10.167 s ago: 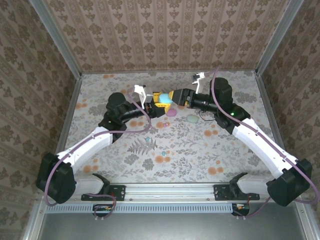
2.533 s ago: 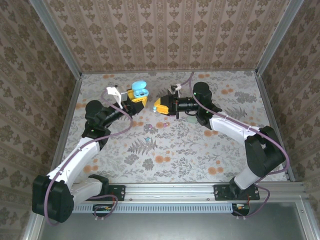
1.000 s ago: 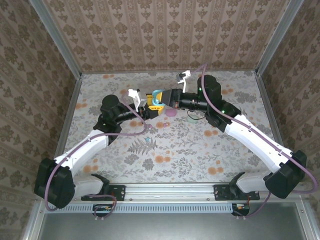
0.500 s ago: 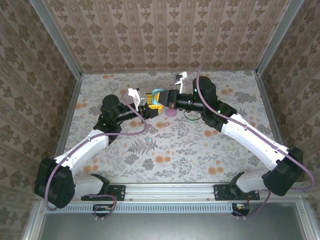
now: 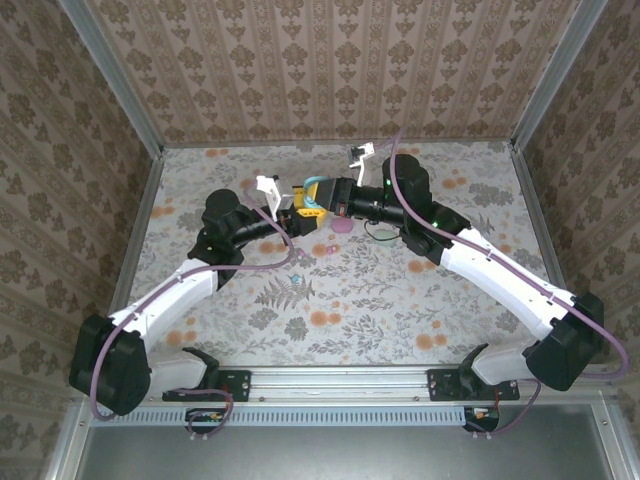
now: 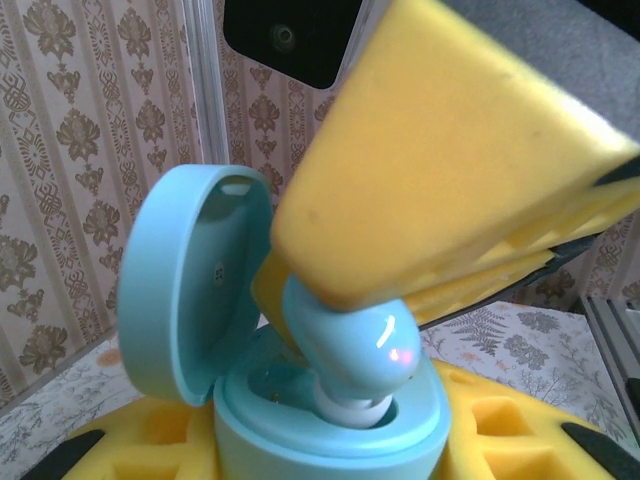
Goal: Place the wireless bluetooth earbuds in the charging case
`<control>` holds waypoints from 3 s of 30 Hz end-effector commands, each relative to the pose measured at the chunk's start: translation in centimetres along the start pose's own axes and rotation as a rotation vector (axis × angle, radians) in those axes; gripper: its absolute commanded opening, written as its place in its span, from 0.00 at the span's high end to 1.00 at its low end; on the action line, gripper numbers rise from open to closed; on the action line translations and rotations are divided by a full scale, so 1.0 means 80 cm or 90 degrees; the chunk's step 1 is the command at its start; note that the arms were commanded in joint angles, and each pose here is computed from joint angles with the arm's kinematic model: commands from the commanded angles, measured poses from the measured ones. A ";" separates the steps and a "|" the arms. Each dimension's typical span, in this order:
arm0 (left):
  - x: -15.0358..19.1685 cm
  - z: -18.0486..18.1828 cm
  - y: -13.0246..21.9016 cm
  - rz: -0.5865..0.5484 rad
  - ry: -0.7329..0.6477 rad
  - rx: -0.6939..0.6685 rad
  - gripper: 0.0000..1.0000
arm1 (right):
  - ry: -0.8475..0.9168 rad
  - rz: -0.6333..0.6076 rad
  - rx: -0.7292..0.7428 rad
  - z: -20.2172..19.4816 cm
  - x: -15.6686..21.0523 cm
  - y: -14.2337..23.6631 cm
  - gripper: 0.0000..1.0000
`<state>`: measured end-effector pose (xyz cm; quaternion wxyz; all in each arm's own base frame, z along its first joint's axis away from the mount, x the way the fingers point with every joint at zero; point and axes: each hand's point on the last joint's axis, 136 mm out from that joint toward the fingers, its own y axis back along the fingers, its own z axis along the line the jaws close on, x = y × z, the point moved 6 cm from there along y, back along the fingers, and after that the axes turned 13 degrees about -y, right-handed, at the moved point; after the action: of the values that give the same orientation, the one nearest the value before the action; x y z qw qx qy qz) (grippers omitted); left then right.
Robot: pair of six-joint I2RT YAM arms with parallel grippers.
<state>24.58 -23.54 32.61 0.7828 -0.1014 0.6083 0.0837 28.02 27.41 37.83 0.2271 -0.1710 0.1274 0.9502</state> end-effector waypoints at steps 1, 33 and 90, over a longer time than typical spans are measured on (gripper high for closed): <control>-0.035 0.005 0.000 -0.064 -0.038 -0.017 0.66 | 0.005 0.014 0.067 -0.021 0.009 -0.003 0.82; -0.039 0.001 -0.004 -0.071 -0.047 0.009 0.67 | -0.002 0.009 0.133 -0.018 0.001 -0.007 0.72; -0.033 0.004 -0.003 -0.053 -0.038 -0.011 0.67 | 0.040 -0.022 0.120 0.016 -0.007 0.016 0.82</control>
<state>25.12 -23.74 32.98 0.7814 -0.1242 0.6054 0.0859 27.13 26.54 38.81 0.2393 -0.1729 0.2094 0.9322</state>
